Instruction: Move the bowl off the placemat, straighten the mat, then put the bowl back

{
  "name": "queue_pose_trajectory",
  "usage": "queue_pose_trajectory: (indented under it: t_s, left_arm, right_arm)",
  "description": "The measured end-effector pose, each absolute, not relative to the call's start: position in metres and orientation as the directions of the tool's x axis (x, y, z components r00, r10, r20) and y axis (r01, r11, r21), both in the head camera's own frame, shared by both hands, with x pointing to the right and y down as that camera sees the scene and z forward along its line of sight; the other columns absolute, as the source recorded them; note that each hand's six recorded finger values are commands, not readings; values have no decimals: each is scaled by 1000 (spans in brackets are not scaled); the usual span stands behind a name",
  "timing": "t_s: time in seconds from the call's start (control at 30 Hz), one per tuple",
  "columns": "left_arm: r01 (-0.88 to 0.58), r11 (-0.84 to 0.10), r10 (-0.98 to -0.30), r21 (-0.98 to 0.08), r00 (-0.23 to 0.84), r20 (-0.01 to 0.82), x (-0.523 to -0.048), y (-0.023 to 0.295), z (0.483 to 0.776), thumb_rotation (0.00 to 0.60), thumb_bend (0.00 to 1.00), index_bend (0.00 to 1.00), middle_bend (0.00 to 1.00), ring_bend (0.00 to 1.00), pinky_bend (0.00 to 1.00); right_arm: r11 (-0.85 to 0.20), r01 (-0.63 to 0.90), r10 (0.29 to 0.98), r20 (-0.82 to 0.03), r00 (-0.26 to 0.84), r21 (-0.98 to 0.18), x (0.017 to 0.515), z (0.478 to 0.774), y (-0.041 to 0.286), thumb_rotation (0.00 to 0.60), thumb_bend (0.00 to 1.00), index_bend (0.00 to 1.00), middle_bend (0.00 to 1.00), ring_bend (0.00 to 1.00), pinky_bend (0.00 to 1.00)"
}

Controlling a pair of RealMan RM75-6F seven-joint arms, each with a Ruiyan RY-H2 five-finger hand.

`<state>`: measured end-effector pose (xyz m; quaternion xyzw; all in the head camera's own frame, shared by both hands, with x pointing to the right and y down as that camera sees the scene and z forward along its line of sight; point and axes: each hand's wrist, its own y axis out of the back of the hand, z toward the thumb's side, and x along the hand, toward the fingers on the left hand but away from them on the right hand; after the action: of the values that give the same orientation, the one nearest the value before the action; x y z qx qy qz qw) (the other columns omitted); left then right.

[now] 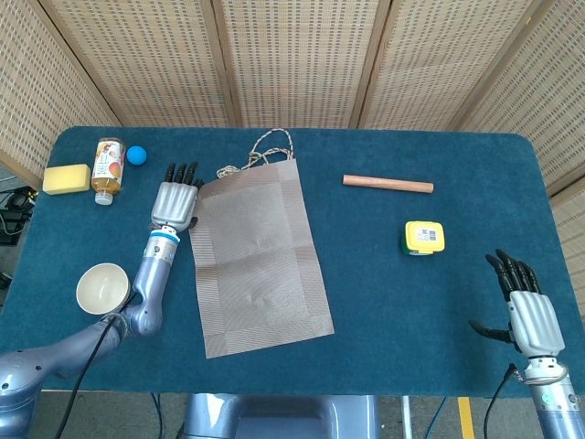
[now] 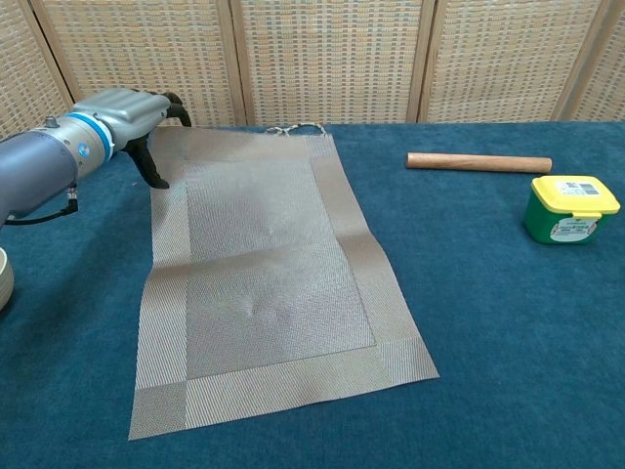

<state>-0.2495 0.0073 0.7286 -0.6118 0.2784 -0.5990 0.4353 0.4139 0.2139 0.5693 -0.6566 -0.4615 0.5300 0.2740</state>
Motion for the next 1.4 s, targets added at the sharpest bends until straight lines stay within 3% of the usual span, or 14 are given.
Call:
queue_pose_trajectory:
  t_s: [0.43, 0.77, 1.1, 1.4]
  left_arm:
    - [16, -417, -895, -909, 166, 414, -274, 33, 685, 600, 47, 45, 0, 0, 0]
    - [-61, -417, -905, -907, 120, 408, -339, 114, 638, 600, 0, 28, 0, 0, 0]
    - [-3, -386, -922, -923, 36, 385, -393, 197, 593, 600, 0, 0, 0, 0, 0]
    - [-29, -377, -926, -926, 19, 376, -414, 211, 574, 600, 0, 0, 0, 0, 0]
  right_arm:
    - [-428, 316, 897, -439, 39, -847, 408, 567, 217, 600, 149, 0, 0, 0, 0]
    - [-465, 305, 882, -465, 78, -831, 399, 574, 223, 600, 131, 0, 0, 0, 0]
    - [-493, 285, 870, -476, 132, -822, 386, 582, 229, 600, 79, 0, 0, 0, 0]
    - [-499, 301, 866, -460, 196, -812, 358, 593, 238, 600, 42, 0, 0, 0, 0]
